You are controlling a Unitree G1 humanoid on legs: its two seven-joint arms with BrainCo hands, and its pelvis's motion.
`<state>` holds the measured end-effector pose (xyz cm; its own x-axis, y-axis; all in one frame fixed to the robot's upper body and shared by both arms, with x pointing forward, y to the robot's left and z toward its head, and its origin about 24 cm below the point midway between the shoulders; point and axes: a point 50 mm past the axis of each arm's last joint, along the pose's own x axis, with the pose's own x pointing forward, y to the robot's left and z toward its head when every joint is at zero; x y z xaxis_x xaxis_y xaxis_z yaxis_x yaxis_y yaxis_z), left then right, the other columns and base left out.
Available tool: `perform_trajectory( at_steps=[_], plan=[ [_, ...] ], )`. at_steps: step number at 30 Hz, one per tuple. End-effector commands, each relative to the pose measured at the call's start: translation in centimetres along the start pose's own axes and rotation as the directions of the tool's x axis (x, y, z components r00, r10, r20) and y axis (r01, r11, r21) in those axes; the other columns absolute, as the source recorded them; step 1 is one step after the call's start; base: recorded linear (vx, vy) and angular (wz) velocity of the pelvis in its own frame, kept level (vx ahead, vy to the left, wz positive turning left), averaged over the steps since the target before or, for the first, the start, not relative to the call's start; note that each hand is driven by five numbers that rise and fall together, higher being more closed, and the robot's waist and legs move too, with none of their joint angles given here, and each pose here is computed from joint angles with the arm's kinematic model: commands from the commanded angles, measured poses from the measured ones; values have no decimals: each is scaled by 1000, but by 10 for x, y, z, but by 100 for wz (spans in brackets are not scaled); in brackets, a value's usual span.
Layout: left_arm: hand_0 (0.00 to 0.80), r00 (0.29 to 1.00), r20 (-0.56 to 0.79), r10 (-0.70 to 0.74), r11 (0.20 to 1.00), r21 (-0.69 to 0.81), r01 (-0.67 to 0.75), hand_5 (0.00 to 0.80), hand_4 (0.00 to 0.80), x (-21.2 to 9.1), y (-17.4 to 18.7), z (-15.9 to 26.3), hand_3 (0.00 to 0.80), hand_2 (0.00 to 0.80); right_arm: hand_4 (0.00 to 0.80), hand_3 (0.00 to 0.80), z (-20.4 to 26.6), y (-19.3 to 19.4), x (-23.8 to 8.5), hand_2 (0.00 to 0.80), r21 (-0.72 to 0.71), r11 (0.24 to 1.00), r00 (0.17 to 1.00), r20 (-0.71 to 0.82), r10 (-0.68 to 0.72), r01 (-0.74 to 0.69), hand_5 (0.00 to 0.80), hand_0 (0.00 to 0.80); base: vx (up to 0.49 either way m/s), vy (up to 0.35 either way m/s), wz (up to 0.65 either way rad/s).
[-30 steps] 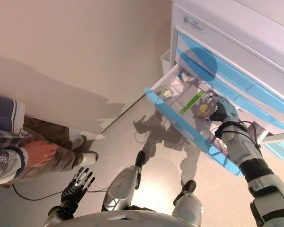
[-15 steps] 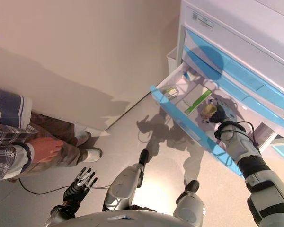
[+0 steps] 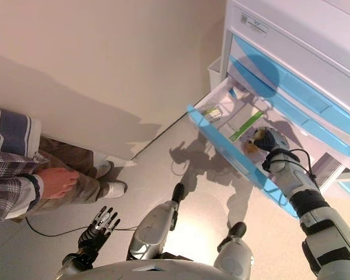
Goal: Open the drawer and pick up the medicine
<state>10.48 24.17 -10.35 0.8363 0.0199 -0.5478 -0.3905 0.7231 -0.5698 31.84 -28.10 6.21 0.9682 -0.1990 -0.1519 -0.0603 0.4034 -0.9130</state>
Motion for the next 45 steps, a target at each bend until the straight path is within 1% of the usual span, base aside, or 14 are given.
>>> perform_trajectory(
  at_steps=[1, 9, 15, 18, 22, 23, 28, 33, 37, 41, 45],
  plan=[
    [0, 999, 3, -43, 996, 81, 42, 0, 0, -1, -1, 14, 0, 0, 800, 800, 19, -22, 8, 800, -31, 997, 995, 78, -63, 65, 800, 800, -14, -2, 5],
    [0, 999, 3, -49, 995, 82, 48, 0, 0, -2, -2, 12, 0, 0, 800, 800, 22, -27, 6, 800, -43, 994, 989, 120, -92, 97, 800, 800, -2, 0, 0],
    [0, 999, 7, -44, 996, 73, 43, 0, 0, -4, -4, 11, 0, 0, 800, 800, 53, -38, -7, 800, -61, 984, 943, 303, -139, 165, 800, 800, 0, 0, 0],
    [0, 999, 9, -39, 997, 68, 38, 0, 0, -4, -4, 10, 0, 0, 800, 800, 75, -52, -18, 800, -77, 972, 891, 422, -168, 220, 800, 800, 23, -6, -4],
    [0, 1000, 10, -28, 998, 62, 27, 0, 0, -4, -3, 9, 0, 0, 800, 800, 106, -76, -39, 800, -77, 956, 793, 580, -187, 282, 800, 800, 34, -11, -10],
    [0, 1000, 9, -27, 998, 62, 26, 0, 0, -4, -3, 9, 0, 0, 800, 800, 108, -78, -42, 800, -76, 955, 784, 592, -188, 286, 800, 800, 47, -5, -7],
    [0, 1000, 1, -4, 998, 58, 4, 0, 0, -8, 2, 2, 0, 0, 800, 800, 134, -99, -68, 800, -73, 943, 664, 728, -171, 324, 800, 800, 55, -1, -13],
    [0, 1000, -6, 13, 998, 58, -13, 0, 0, -11, 6, -2, 0, 0, 800, 800, 150, -111, -94, 800, -63, 947, 555, 822, -129, 314, 800, 800, 61, -7, -15],
    [0, 999, -16, 33, 998, 59, -32, 0, 0, -12, 8, -5, 0, 0, 800, 800, 160, -118, -114, 800, -12, 971, 469, 877, -105, 240, 800, 800, 66, -8, -10],
    [0, 998, -27, 49, 997, 63, -48, 0, 0, -12, 10, -5, 0, 0, 800, 800, 163, -126, -124, 800, 54, 985, 427, 896, -121, 166, 800, 800, 63, -21, -10],
    [0, 997, -35, 65, 995, 72, -63, 0, 0, -11, 12, -5, 0, 0, 800, 800, 165, -143, -122, 800, 144, 978, 432, 880, -196, 151, 800, 800, 60, -29, -11]
  ],
)
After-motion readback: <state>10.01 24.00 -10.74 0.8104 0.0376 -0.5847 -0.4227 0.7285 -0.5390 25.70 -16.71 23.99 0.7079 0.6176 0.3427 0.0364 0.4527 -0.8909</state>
